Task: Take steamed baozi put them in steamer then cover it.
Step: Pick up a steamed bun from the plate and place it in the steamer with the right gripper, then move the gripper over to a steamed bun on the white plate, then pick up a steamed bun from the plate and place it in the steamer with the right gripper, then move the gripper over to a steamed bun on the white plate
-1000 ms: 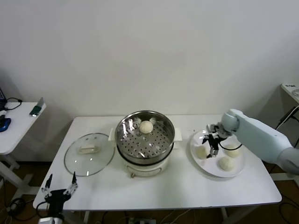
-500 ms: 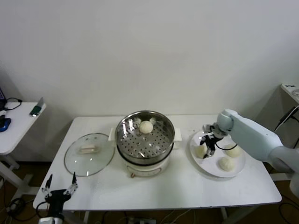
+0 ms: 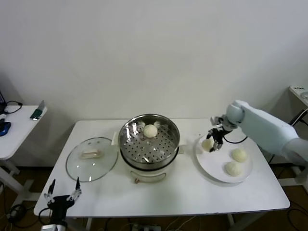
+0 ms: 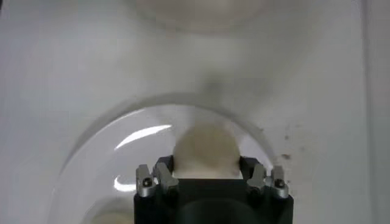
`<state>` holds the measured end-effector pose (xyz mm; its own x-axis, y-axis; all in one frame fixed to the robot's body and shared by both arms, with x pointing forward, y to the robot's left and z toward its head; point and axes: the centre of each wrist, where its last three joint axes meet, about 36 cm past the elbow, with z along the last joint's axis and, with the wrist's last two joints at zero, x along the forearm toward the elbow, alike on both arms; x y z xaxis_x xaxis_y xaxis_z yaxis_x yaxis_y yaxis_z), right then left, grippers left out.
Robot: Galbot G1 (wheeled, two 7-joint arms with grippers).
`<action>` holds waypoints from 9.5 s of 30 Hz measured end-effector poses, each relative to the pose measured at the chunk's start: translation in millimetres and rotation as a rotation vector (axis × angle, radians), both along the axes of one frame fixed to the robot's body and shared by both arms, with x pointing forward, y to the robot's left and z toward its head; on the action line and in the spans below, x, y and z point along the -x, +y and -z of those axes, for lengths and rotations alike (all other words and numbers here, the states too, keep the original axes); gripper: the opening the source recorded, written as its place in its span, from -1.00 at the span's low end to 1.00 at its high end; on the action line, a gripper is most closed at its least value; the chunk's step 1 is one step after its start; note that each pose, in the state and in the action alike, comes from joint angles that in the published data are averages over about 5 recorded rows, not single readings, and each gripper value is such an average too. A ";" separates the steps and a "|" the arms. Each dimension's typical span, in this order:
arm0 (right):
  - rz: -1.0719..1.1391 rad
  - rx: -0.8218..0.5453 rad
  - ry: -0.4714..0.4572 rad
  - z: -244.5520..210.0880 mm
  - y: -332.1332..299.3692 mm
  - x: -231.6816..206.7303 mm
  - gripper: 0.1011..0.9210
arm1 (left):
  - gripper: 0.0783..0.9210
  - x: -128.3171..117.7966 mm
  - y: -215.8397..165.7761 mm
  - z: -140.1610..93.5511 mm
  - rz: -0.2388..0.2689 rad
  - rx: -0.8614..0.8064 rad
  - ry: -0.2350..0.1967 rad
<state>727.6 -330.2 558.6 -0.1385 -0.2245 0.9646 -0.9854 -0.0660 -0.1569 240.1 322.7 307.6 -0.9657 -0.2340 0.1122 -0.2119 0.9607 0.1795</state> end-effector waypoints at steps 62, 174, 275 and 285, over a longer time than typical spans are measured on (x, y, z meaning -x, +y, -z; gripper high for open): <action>-0.217 -0.095 0.061 -24.0 322.9 25.2 0.76 | 0.77 1.4 -13.7 -14.1 0.028 0.019 -0.040; -1.088 0.339 -0.233 -152.8 191.7 30.6 0.45 | 0.77 21.9 -12.1 -6.7 0.044 -0.055 0.036; 0.040 0.245 0.081 87.9 -148.4 38.3 0.76 | 0.77 27.7 -12.5 -1.3 0.048 -0.069 0.066; 0.045 0.252 0.091 99.4 -141.3 31.2 0.76 | 0.77 26.6 -12.8 0.6 0.052 -0.073 0.068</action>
